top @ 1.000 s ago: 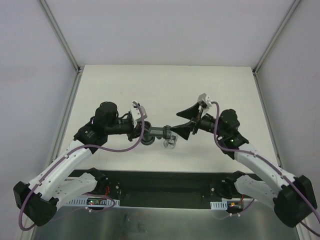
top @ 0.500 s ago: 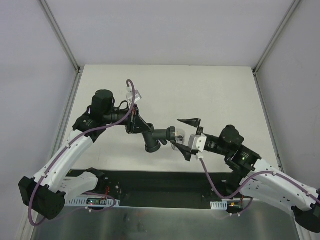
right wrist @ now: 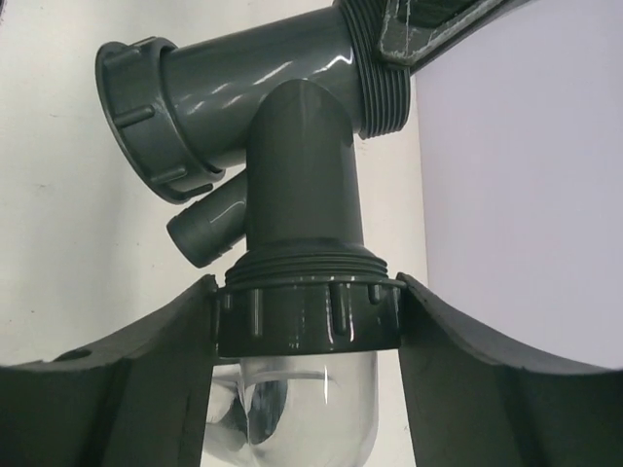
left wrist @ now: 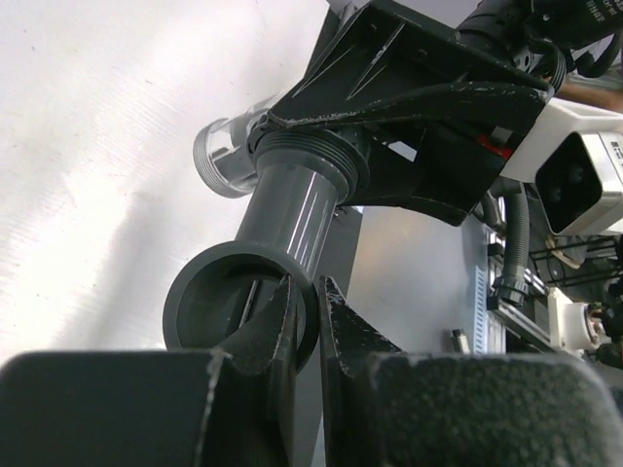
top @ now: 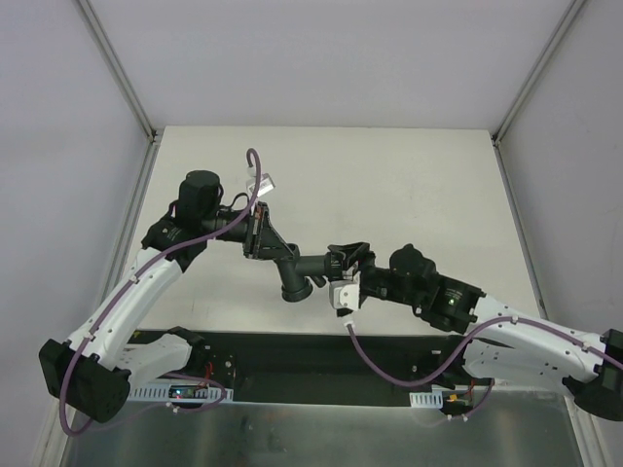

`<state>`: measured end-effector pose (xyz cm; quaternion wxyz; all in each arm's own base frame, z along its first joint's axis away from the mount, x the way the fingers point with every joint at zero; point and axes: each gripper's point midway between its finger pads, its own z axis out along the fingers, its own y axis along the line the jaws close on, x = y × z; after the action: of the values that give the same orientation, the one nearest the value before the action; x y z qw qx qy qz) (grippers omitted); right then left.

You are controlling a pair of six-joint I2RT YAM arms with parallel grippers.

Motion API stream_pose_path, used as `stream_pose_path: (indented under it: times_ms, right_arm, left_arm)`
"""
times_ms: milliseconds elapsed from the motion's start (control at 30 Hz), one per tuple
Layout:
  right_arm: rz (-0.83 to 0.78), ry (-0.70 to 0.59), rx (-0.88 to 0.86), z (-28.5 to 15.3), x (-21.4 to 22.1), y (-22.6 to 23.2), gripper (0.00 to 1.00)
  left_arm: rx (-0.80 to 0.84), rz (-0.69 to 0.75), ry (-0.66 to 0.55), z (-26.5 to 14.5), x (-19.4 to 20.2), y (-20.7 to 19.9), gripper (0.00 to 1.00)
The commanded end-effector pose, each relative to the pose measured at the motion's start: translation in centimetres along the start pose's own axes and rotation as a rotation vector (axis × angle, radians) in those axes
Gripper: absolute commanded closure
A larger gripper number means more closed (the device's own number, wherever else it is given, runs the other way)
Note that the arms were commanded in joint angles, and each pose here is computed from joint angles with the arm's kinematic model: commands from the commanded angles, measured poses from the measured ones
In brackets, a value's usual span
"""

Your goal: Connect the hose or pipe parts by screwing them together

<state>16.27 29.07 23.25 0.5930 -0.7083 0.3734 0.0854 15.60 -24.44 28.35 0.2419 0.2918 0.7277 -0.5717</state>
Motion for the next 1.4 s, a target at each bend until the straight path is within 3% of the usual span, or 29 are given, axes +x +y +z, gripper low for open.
stream_pose_path:
  times_ms: [0,200,400,733,900,1067,1167,1200,1367]
  right_arm:
    - [0.102,-0.016,0.023,0.3,-1.1,-1.5,0.55]
    - [0.501,-0.119,-0.101,1.1,-1.4,-0.4,0.58]
    - [0.838,-0.175,-0.229,2.1,-1.2,-0.2,0.57]
    - [0.964,-0.155,-0.258,3.2,0.3,0.4,0.62]
    - [1.125,-0.215,-0.326,3.4,0.2,-0.2,0.68]
    - [1.13,-0.252,-0.343,3.6,0.2,0.0,0.72]
    - [1.095,-0.246,-0.329,3.3,0.6,0.5,0.73]
    - [1.053,-0.251,-0.316,3.2,0.8,0.5,0.73]
    - [0.943,-0.232,-0.261,2.2,1.4,0.9,0.74]
  left_arm:
    - [0.066,0.22,-0.016,-0.7,-0.3,-1.8,1.0]
    - [-0.133,0.568,-0.06,-1.3,-0.8,1.7,1.0]
    - [-0.141,0.702,-0.039,-0.2,-0.6,1.9,1.0]
    - [-0.082,0.768,-0.045,0.2,0.4,0.6,1.0]
    - [-0.01,0.78,-0.033,0.3,1.9,-0.1,1.0]
    - [0.013,0.744,-0.032,0.3,2.2,-0.6,1.0]
    - [-0.061,0.645,-0.045,0.2,1.1,0.0,0.73]
    - [-0.081,0.628,-0.056,0.1,0.6,-0.1,0.58]
    - [-0.128,0.493,-0.05,0.1,-0.6,0.3,0.44]
